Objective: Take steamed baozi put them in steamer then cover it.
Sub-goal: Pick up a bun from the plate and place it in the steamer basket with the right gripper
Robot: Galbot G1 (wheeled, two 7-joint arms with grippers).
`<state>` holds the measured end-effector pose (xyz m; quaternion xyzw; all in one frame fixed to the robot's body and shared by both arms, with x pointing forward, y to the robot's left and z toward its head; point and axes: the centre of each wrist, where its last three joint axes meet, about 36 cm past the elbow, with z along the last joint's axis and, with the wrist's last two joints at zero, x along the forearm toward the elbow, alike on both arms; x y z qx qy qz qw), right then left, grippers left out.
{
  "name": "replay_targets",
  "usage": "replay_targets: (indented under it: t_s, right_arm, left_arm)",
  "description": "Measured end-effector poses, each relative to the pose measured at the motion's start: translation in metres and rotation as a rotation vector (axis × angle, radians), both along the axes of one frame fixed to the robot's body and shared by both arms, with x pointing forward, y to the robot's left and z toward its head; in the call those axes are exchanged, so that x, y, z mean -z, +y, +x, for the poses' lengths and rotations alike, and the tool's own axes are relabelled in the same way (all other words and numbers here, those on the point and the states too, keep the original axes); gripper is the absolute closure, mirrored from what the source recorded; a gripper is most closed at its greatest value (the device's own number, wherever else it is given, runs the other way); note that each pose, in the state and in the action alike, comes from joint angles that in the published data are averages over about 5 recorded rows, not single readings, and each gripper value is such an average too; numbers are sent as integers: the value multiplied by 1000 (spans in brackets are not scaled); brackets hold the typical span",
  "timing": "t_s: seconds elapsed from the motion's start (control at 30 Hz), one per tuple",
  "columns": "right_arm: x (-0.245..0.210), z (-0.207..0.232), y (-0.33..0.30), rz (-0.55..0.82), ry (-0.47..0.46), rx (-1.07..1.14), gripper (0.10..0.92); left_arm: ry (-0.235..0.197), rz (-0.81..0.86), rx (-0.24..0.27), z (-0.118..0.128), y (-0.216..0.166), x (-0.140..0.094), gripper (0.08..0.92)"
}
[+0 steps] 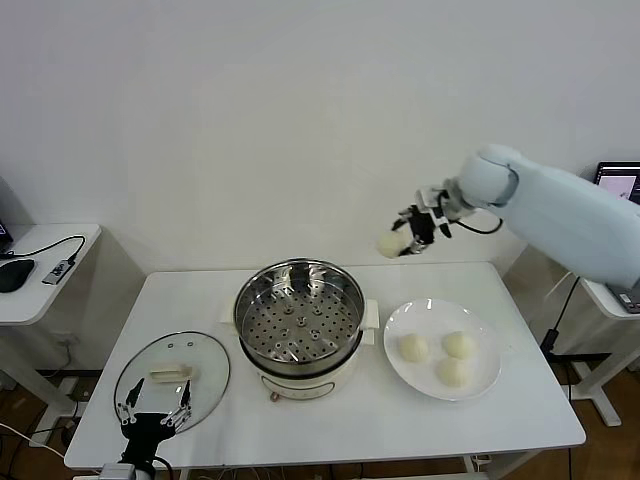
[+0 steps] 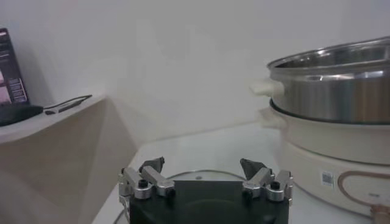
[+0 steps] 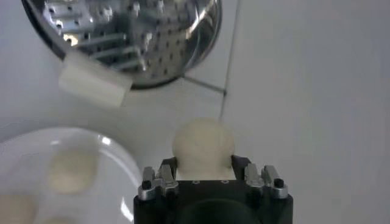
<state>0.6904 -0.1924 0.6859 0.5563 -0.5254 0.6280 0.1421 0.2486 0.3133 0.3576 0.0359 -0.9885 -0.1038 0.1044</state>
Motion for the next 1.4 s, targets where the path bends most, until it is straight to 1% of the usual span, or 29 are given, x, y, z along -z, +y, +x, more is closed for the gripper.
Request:
replay_targets:
  t_s: [0.3, 0.7, 0.97, 1.27, 1.4]
  right_arm:
    - [22, 7, 80, -92, -35, -289, 454]
    - [59, 12, 136, -247, -107, -577, 454]
    - [82, 16, 163, -298, -139, -695, 448]
    - [104, 19, 179, -330, -157, -769, 445]
    - [106, 23, 177, -345, -171, -780, 388]
  left_arm:
    - [-9, 2, -11, -4, 6, -3, 177]
    - [-21, -10, -25, -3, 6, -4, 177]
    - [-24, -15, -36, -4, 6, -3, 177]
    - [-25, -16, -40, -4, 6, -2, 177]
    - [-25, -19, -40, -4, 5, -2, 177]
